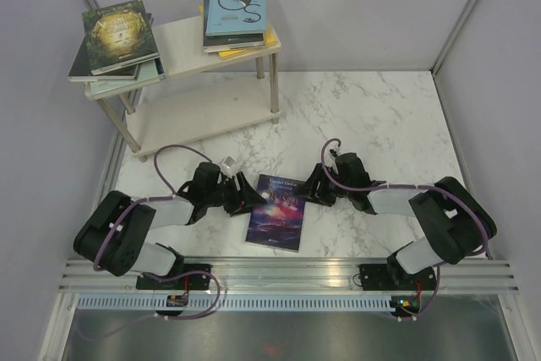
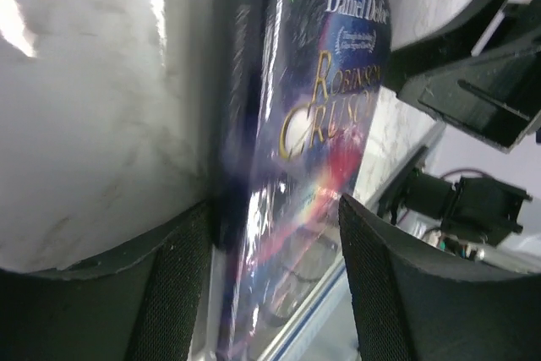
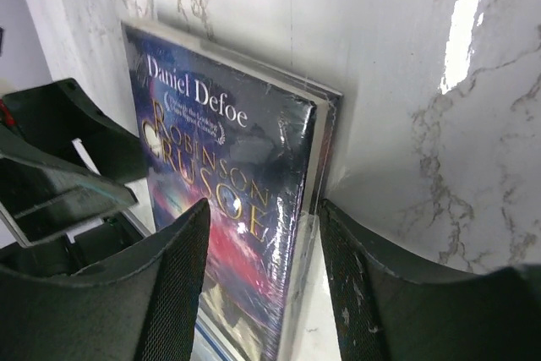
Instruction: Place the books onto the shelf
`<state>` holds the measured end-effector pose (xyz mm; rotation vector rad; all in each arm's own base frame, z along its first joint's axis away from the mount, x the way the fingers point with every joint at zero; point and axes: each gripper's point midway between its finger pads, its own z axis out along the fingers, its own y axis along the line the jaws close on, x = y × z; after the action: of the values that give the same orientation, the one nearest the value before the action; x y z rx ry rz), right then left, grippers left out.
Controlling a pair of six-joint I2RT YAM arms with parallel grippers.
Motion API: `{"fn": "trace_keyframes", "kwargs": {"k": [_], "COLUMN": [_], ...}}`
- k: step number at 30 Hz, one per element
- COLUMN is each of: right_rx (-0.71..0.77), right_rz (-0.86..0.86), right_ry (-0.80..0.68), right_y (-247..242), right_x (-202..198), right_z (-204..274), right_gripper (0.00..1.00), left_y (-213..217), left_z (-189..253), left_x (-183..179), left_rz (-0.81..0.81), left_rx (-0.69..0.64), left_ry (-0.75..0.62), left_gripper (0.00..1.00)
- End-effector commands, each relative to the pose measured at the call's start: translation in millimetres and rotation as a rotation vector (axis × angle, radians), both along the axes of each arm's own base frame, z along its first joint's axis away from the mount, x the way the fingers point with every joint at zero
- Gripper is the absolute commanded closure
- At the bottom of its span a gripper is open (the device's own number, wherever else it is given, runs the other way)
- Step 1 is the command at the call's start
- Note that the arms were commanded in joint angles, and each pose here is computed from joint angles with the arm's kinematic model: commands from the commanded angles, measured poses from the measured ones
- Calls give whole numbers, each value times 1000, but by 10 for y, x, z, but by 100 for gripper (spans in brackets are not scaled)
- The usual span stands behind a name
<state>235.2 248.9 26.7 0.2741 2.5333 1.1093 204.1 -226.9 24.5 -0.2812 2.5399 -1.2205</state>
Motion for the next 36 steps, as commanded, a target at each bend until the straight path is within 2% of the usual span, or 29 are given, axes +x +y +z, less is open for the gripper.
{"fn": "trace_keyframes", "kwargs": {"k": [1,2,3,4,6,8,11,12,13,14,20,22,24,25,26,29,32,36], "right_rx": [-115,-116,-116,-114,-104,-106,-132,-145,-156,-165,-188,-159,-123,-125,-126,-106,-20,135], "right_rz": [-19,-22,-7,-6,-5,-9,-16,-13,-13,-10,-2,4,12,12,11,8,27,55], "right_ry": [160,163,165,168,184,191,193,184,185,180,119,76,12,1,-20,-69,-92,-155], "right_y": [-195,-182,-135,-122,-75,-87,-158,-180,-206,-220,-244,-204,-163,-176,-184,-196,-120,10], "right_x": [-413,-432,-488,-519,-582,-620,-667,-667,-683,-689,-610,-558,-502,-500,-482,-468,-522,-567], "right_z": [-518,-536,-553,-594,-617,-648,-677,-678,-671,-664,-496,-333,-131,-81,-26,180,384,696], "right_gripper": [40,40,40,41,41,42,43,43,43,43,41,39,34,32,25,18,14,11], "left_y": [110,-18,-208,-343,-562,-615,-663,-658,-645,-641,-589,-627,-621,-639,-594,-602,-548,-465], "left_z": [-652,-613,-516,-526,-423,-502,-415,-419,-432,-432,-282,-100,-23,157,148,549,878,1190], "left_x": [-828,-855,-780,-936,-898,-994,-974,-975,-979,-968,-873,-782,-764,-688,-698,-494,-349,-195], "left_rz": [-171,-211,-247,-292,-319,-305,-279,-275,-269,-262,-227,-235,-242,-239,-233,-207,-177,-145], "left_rx": [171,125,49,4,-96,-119,-191,-190,-180,-176,-134,-144,-126,-140,-108,-130,-170,-251], "left_ry": [269,257,188,235,175,241,221,224,225,222,147,66,50,-23,-12,-152,-231,-257], "left_gripper": [32,32,33,33,36,41,66,85,95,98,98,98,98,98,98,98,98,98]}}
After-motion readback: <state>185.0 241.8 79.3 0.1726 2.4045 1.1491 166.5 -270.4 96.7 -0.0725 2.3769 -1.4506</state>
